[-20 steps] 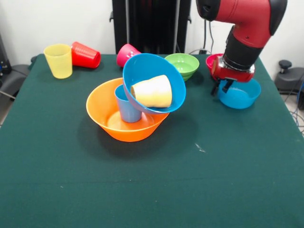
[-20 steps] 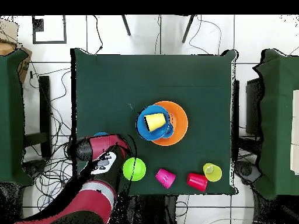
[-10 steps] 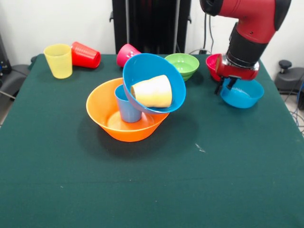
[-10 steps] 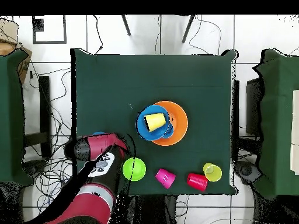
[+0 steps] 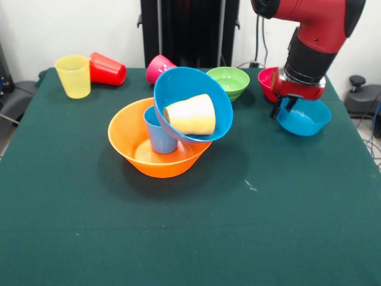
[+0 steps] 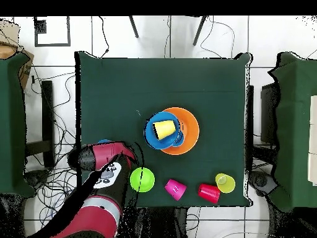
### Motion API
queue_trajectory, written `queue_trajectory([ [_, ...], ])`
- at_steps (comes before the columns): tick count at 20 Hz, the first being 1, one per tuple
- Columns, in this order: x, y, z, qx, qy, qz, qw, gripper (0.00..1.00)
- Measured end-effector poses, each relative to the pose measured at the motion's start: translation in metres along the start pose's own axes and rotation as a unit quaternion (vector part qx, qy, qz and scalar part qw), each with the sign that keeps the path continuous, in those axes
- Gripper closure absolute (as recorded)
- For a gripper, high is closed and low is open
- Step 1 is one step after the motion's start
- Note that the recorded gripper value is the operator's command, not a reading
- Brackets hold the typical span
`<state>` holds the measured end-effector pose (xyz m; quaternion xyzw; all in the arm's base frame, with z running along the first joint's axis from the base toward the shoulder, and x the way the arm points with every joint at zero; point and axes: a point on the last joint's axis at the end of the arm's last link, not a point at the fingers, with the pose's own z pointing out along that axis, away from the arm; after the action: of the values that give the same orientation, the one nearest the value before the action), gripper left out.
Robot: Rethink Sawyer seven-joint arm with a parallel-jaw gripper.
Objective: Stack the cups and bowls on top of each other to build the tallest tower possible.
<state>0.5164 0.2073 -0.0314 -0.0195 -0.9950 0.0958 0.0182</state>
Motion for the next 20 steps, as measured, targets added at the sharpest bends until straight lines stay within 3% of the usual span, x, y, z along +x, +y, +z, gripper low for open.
queue_trajectory([
  [9,-0.003,0.0,-0.006,-0.002,-0.005,0.001,1.0,1.0],
  [20,-0.022,-0.007,-0.041,-0.013,-0.033,0.013,0.9993,1.0],
])
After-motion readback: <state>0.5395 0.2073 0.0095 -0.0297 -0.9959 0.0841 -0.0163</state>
